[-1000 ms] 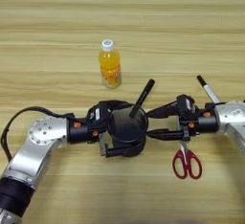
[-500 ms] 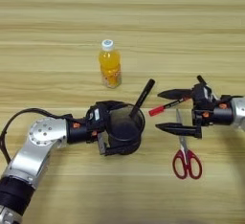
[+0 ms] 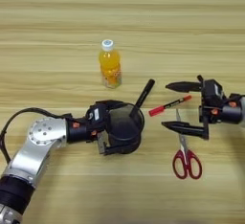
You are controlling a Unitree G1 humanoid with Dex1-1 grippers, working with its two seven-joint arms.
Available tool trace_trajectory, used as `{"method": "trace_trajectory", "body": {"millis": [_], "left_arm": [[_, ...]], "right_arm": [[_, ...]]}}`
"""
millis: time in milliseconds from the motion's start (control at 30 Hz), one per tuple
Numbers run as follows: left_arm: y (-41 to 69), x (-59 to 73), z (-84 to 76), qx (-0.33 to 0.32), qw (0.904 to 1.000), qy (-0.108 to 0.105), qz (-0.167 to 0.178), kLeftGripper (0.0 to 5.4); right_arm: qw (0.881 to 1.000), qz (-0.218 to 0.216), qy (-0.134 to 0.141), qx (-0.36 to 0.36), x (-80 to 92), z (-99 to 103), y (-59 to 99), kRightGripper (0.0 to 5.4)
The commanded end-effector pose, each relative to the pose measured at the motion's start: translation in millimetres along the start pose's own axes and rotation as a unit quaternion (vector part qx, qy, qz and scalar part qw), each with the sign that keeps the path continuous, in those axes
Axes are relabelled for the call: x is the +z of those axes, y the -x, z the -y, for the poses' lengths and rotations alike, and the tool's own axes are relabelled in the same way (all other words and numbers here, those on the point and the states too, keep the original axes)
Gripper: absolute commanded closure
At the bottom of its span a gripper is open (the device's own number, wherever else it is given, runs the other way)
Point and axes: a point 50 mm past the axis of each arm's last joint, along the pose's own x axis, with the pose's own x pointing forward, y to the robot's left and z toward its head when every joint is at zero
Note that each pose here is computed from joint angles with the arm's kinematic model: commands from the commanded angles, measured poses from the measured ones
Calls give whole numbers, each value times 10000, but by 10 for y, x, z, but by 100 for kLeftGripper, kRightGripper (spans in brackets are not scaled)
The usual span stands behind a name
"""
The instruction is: Move the objects on the table
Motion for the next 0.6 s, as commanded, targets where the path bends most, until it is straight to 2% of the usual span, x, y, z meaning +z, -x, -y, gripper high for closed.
{"method": "trace_trajectory", "body": {"millis": [33,600], "left_arm": [[13,-59,21,-75,9994,-85,-332,0],[44,-72,29,-92,9988,-134,-462,0]], "right_arm": [[10000,15,41,-65,38,8,39,4],[9999,0,64,-82,35,8,35,4]]}}
